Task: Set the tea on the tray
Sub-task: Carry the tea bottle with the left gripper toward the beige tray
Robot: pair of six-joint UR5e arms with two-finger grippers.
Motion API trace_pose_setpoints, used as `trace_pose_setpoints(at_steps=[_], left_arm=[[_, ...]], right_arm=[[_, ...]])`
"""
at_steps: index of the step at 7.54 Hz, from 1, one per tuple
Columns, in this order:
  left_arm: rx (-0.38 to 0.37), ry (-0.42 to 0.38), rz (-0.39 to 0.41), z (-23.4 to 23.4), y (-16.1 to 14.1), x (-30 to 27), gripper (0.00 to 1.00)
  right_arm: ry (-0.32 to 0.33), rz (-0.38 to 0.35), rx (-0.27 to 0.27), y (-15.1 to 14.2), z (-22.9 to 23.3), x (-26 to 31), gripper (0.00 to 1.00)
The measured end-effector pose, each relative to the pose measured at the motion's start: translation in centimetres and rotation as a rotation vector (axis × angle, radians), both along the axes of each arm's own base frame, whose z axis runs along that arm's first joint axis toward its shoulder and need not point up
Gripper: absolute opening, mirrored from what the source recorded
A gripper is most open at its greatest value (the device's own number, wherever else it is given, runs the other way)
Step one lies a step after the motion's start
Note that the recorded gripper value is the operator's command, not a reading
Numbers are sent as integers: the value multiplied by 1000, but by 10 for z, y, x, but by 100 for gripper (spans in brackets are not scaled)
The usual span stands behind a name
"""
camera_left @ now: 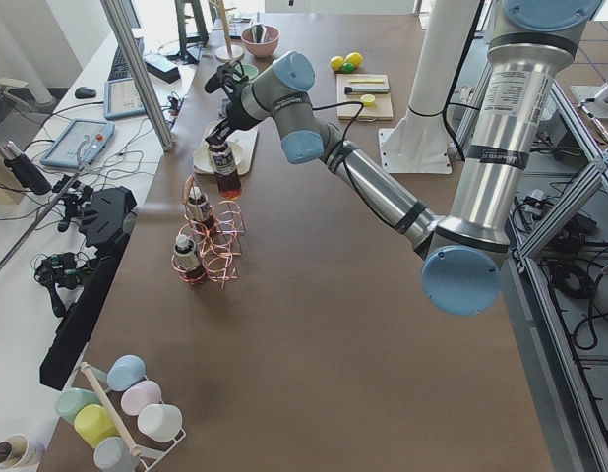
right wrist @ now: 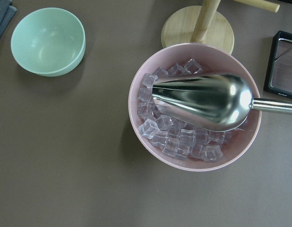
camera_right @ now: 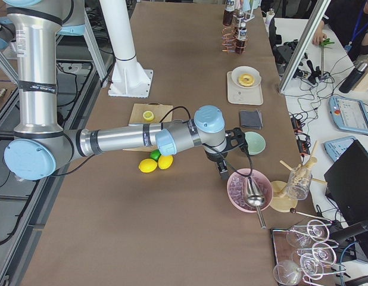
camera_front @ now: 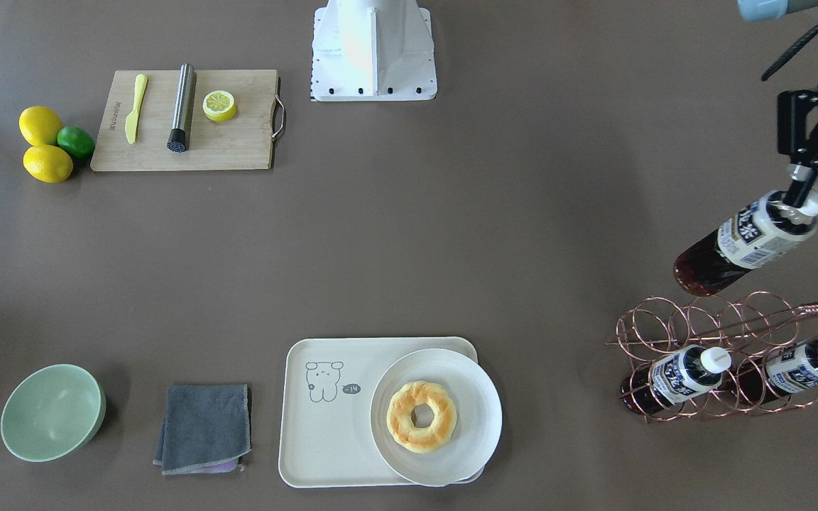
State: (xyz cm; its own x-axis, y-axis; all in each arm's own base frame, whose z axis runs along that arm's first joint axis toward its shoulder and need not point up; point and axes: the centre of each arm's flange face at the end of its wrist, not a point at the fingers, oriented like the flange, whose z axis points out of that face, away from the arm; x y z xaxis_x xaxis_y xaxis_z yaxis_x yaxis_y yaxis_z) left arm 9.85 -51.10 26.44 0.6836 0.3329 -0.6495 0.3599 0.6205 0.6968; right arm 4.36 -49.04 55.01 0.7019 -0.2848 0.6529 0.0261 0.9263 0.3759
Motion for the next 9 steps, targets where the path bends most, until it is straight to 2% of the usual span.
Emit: trace_pose_setpoints(at_steps=[2,3,6,9], left_arm=[[40,-14,12,-23,22,94,0],[35,-1,13,-45,34,143,0],[14,6,24,-134,94,293,0],[-26,25,27,-161,130,381,0]], right_arm=[[-15,-17,18,-8,-21,-18,99],[-25,-27,27,-16,-35,-33,99],[-39,-66,67,-24,-61,-67,99],[-42,-78,95,-25,-65,-75,99]])
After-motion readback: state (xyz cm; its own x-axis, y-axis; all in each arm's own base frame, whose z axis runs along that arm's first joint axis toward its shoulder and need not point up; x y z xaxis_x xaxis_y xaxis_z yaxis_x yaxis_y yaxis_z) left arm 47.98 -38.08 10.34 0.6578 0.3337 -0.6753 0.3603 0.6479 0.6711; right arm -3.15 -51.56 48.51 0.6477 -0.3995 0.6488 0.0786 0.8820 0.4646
